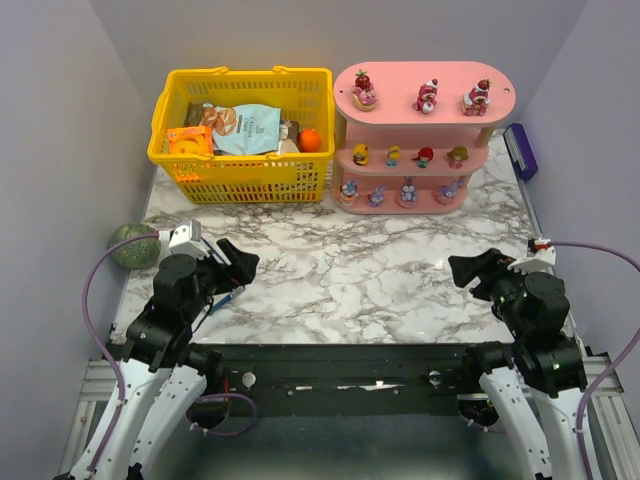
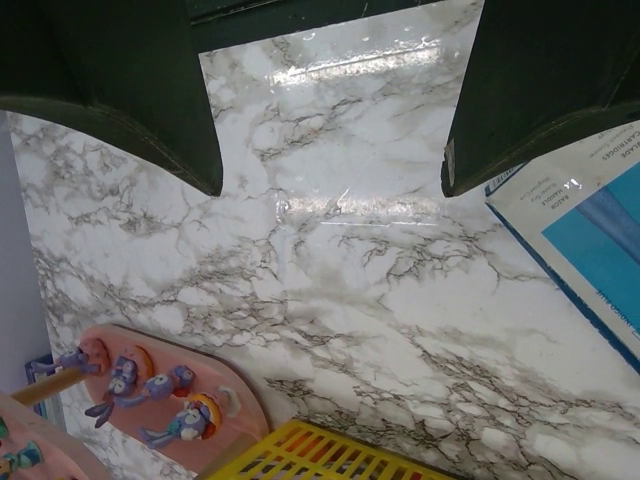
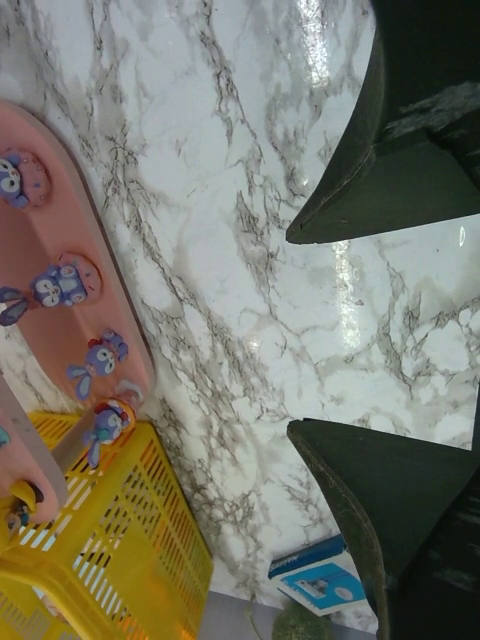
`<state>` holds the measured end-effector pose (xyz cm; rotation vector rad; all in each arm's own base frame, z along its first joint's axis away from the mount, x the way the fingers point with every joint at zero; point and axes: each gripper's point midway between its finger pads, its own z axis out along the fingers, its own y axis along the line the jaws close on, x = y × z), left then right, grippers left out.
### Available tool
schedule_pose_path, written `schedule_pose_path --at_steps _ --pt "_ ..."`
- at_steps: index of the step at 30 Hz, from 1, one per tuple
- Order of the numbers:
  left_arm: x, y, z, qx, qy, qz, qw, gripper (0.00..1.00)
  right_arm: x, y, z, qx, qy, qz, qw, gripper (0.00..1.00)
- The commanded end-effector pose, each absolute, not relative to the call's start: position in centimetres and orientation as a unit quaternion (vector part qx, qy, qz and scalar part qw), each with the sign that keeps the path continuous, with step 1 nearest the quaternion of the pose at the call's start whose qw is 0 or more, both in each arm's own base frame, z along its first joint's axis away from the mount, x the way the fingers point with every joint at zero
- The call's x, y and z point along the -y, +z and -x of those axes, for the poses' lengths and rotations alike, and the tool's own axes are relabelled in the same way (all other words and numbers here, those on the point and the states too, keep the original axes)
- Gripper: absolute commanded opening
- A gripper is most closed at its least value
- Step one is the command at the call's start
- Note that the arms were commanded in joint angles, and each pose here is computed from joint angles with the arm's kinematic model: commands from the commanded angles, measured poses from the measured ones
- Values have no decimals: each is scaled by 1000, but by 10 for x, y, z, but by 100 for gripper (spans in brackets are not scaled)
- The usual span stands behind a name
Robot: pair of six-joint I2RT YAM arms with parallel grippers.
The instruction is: Place and organize the plastic toys onto the shelf
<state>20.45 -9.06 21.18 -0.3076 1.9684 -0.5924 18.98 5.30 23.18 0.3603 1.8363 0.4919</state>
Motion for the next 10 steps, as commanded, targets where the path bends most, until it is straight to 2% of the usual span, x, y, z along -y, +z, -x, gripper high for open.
schedule_pose_path --at_steps 1,10 --pt "84 222 -205 -810 -237 140 518 99 -47 229 -183 -785 199 -173 560 79" --pt "85 227 -203 -805 -240 128 527 99 -45 227 -184 -788 195 -175 557 79"
